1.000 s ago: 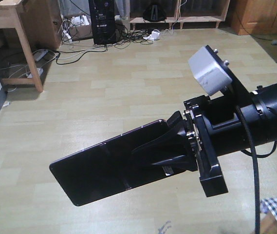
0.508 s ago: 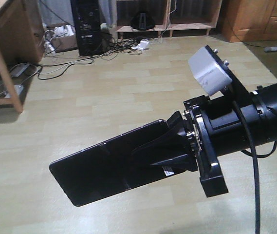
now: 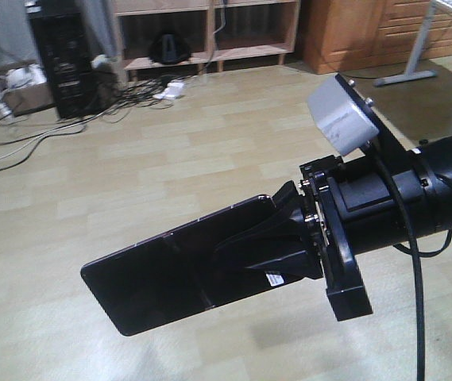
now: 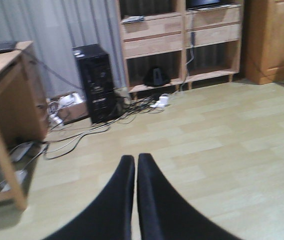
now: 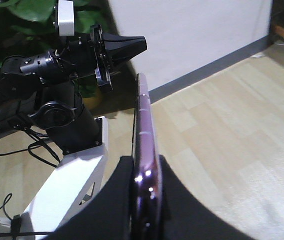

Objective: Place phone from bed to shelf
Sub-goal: 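Keep holding the phone while driving to the wooden shelf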

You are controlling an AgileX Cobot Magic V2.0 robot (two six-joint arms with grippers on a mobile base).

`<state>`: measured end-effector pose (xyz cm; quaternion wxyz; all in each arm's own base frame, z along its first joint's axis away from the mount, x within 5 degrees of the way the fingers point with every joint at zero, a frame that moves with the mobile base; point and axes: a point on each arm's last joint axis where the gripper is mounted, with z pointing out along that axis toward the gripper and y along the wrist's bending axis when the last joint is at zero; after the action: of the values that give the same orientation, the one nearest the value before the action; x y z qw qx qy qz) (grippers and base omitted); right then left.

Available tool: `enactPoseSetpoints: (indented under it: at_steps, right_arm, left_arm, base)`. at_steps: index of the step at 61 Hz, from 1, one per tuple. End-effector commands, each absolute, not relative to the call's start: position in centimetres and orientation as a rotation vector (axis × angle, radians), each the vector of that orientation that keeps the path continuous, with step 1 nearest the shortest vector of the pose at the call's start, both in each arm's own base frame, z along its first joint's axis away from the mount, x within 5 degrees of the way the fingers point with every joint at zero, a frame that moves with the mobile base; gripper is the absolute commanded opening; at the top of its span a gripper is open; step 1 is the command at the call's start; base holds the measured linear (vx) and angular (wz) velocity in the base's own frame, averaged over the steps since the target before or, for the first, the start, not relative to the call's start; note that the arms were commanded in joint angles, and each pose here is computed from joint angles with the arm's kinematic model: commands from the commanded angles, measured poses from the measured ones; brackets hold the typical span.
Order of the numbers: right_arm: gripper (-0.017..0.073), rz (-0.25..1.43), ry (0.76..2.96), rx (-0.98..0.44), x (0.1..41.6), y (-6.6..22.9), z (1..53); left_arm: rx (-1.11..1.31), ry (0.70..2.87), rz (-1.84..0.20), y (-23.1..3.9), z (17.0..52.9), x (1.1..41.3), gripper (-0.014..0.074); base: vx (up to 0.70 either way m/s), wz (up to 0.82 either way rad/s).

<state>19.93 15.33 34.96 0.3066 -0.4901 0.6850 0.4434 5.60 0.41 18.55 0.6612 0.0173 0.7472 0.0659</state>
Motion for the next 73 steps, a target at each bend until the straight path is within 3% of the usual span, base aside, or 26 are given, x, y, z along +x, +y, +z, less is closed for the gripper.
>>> enactPoseSetpoints:
  at_steps: [1,73]
  right_arm:
    - [-0.0002,1.276,1.698,-1.298,18.77,15.35,37.16]
    - [-0.0002,1.276,1.698,-1.298,18.77,15.35,37.16]
  left_arm:
    - [0.026,1.584,0.143,0.4,20.05,5.48,0.0001]
    - [0.026,1.584,0.143,0.4,20.05,5.48,0.0001]
  base:
    - [0.43,-0.3]
    - [0.46,-0.18]
